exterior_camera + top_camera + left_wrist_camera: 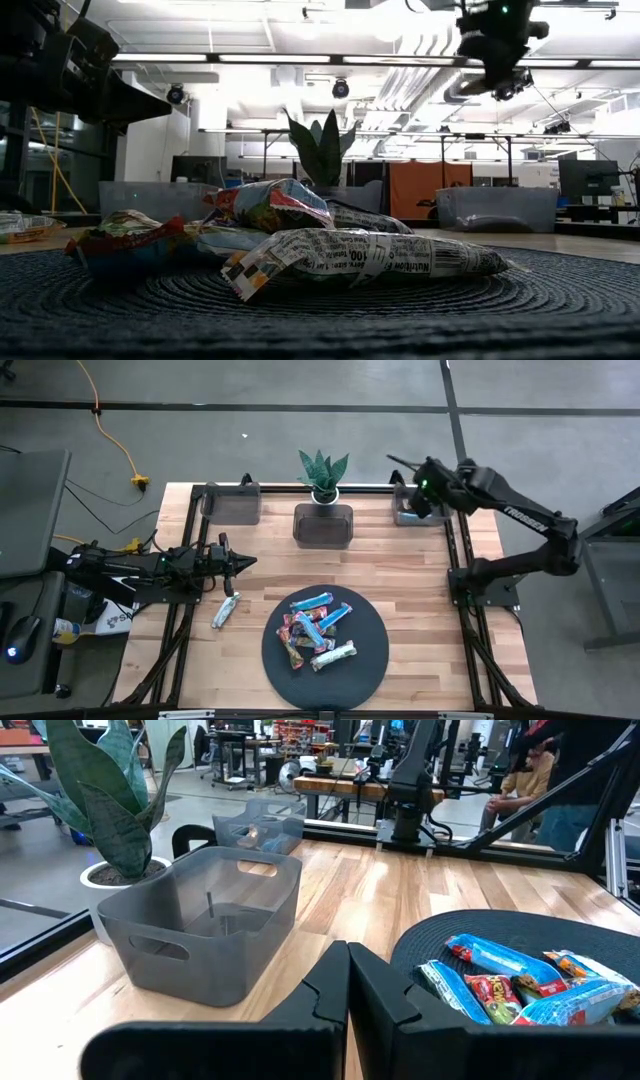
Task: Pick and place Granola Bars by type
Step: Put the yellow granola bar into the right black bin
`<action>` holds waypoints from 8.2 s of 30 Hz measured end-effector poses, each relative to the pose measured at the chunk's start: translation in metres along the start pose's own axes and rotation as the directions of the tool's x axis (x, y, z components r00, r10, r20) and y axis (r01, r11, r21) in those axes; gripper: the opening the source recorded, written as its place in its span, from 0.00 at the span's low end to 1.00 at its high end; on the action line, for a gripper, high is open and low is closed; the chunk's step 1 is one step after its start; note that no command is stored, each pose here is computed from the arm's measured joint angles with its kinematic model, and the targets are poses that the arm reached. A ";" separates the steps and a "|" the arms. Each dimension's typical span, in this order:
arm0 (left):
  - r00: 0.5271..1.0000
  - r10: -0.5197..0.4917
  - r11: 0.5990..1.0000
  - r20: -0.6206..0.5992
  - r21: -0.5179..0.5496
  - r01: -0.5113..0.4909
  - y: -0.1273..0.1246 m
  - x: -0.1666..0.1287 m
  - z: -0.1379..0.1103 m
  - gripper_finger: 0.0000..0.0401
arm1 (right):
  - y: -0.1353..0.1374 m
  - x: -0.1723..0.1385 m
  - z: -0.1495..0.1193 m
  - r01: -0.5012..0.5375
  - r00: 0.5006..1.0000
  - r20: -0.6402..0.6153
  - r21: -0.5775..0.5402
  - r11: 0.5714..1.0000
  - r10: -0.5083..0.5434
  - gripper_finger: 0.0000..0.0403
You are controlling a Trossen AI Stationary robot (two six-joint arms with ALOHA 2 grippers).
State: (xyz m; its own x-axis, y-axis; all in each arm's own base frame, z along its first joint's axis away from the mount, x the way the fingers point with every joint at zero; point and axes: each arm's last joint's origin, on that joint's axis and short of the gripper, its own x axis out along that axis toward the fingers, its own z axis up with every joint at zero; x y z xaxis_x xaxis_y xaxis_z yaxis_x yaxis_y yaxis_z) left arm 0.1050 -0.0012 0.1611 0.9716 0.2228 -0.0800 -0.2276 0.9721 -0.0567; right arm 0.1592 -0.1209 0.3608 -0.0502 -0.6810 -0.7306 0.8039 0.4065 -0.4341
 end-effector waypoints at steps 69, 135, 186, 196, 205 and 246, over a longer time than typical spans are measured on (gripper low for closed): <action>1.000 0.000 1.000 0.000 0.000 0.000 0.000 0.000 0.000 0.00 | 0.017 0.201 0.021 -0.385 0.796 -0.601 -0.416 0.823 0.069 0.25; 1.000 0.000 1.000 0.000 0.000 0.000 0.000 0.000 0.000 0.00 | 0.146 -0.121 -0.026 -0.811 0.293 0.056 -0.514 0.279 0.954 0.48; 1.000 0.000 1.000 0.000 0.000 0.000 0.000 0.000 0.000 0.00 | 0.367 -0.093 -0.173 -0.710 0.483 -0.200 -0.659 0.248 0.852 0.48; 1.000 0.000 1.000 0.000 0.000 0.000 0.000 0.000 0.000 0.00 | 0.383 -0.082 -0.182 -0.715 0.482 -0.207 -0.654 0.246 0.851 0.48; 1.000 0.000 1.000 0.000 0.000 0.000 0.000 0.000 0.000 0.00 | 0.385 -0.080 -0.182 -0.711 0.488 -0.199 -0.656 0.254 0.850 0.48; 1.000 0.000 1.000 0.000 0.000 0.000 0.000 0.000 0.000 0.00 | 0.379 -0.051 -0.203 -0.807 0.468 -0.298 -0.529 0.264 0.832 0.22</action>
State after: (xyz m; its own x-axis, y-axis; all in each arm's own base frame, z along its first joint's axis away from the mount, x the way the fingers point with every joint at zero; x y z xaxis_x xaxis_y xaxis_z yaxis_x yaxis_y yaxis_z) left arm 0.1050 -0.0012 0.1611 0.9716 0.2228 -0.0797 -0.2276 0.9721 -0.0568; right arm 0.3465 0.1917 0.1269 0.4689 0.2012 -0.8600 -0.0602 0.9787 0.1961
